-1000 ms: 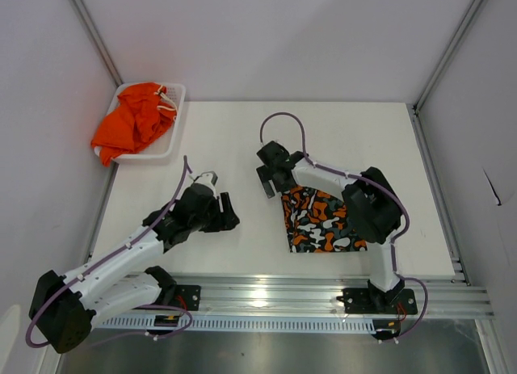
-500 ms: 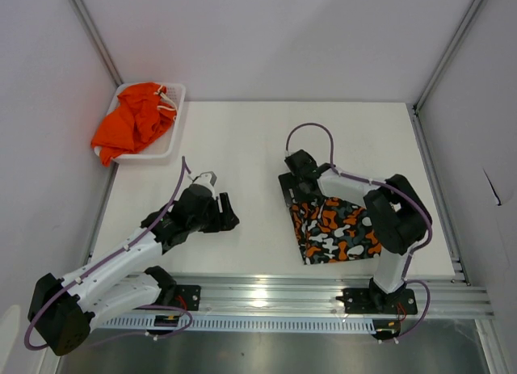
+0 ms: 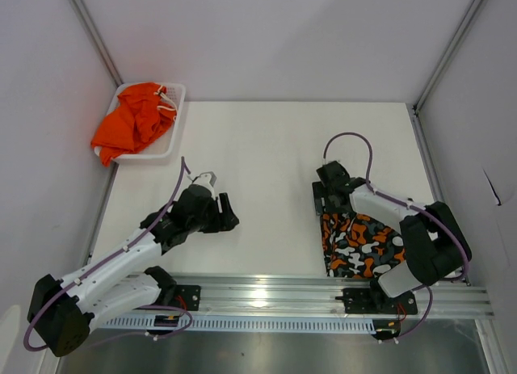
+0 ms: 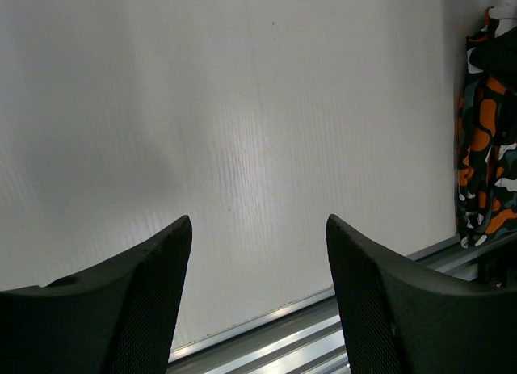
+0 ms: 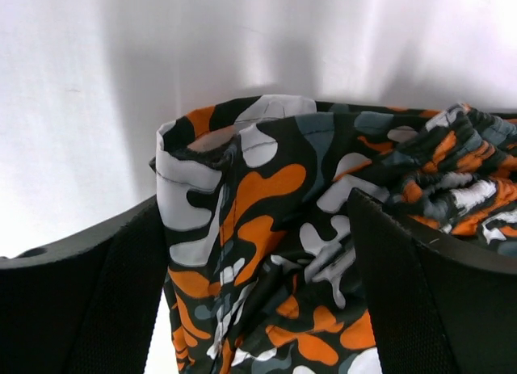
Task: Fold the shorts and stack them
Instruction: Neatly place the folded shorts to the corner, then grab the shorts from the pile
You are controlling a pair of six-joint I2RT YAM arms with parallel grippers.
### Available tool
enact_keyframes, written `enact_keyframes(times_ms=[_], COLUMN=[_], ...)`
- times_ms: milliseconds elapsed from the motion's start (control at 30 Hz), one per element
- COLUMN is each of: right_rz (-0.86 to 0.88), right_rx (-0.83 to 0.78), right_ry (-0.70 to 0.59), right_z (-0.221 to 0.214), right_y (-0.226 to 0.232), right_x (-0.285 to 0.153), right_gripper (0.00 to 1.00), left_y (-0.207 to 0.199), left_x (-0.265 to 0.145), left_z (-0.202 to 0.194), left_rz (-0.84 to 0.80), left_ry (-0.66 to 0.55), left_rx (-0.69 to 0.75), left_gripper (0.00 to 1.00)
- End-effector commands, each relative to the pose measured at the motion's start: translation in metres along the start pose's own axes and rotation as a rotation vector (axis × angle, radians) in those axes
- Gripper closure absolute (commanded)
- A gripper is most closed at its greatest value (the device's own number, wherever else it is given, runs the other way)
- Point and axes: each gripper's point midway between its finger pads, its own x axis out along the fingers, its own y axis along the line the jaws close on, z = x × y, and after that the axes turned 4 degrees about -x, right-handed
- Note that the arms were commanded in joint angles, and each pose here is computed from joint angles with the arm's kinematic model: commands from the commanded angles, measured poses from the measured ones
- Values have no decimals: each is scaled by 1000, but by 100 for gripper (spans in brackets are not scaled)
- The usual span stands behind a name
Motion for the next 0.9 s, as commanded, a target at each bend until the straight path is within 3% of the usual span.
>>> enact_keyframes(times_ms=[0,200,367,500,633,700,767,833,867], right_rz=[-115,-273,-258,-155,-45,1,23,10,21], right_rx=[13,72,116,142,154,163,205,196,216], right_ry=[-72,-14,-119,-209,-350,-419,-497,-510,-558], right_z=[8,2,38,79,115,124,135,122,127], right_y=[-25,-50,-47,-31,-7,6,12,18,23], right_x=[-9,-3,-27,-60,-97,-105,-110,-98,-100], right_gripper=[12,9,5,3,1,1,1,1,1], left_y=[-4,-6,-11,-19,-19,-4,21,61,64], left_x=[-6,-11,-12,-16,-32,-31,-43,-50,-51], left_z=[4,10,21,54,113,127,165,192,200], left_rz=[-31,-22,-7,47,91,140,208,289,249], left_ry=[-12,-24,-36,-101,-197,-198,-271,-318,-315], left_rx=[19,29,19,10,-66,-111,-200,-321,-364], left_gripper=[30,29,28,27,17,11,5,5,4])
